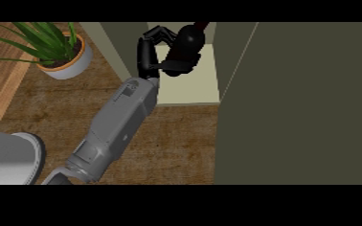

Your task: Pick up the wine, place it into the cabinet and close the cabinet

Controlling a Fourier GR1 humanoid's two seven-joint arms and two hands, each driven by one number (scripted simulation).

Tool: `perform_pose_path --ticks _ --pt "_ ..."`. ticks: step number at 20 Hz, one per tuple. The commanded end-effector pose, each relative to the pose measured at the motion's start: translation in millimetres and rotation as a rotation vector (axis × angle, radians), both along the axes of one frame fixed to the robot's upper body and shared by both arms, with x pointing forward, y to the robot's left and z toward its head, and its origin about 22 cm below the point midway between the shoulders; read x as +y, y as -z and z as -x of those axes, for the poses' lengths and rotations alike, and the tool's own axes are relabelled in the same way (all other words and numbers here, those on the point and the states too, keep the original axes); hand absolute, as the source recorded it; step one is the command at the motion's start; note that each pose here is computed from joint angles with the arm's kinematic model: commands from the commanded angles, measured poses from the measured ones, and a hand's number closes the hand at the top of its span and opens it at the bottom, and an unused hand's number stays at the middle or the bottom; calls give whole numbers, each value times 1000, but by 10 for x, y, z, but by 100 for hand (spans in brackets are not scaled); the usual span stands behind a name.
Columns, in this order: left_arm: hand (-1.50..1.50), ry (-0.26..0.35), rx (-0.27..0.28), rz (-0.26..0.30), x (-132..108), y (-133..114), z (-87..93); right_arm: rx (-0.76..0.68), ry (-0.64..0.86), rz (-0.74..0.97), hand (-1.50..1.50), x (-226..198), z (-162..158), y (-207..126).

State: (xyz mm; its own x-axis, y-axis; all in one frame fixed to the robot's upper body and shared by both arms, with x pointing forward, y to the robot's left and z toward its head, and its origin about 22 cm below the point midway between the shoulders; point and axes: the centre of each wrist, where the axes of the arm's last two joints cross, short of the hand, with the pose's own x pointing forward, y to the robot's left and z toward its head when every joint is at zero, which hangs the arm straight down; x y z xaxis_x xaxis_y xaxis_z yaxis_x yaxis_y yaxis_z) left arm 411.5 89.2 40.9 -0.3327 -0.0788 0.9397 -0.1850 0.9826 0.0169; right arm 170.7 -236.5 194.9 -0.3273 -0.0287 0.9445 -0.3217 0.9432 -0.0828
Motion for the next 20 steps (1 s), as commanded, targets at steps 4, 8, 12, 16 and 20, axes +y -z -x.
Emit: perform_pose_path --ticks 4,8,12,16,20 --pt "150 -17 -22 4 52 -24 -136 -20 -20 -18 -150 17 151 -31" --pt "150 -45 22 52 -4 -153 -193 -20 -52 -28 -150 -85 134 -77" --pt "150 -64 39 163 220 23 -195 -21 -57 -25 -150 -35 168 -25" --pt "150 -55 59 199 103 -48 -219 -8 -55 -47 -150 141 167 -18" --pt "150 -71 54 193 341 95 -208 -46 -59 -16 -150 152 140 -79"
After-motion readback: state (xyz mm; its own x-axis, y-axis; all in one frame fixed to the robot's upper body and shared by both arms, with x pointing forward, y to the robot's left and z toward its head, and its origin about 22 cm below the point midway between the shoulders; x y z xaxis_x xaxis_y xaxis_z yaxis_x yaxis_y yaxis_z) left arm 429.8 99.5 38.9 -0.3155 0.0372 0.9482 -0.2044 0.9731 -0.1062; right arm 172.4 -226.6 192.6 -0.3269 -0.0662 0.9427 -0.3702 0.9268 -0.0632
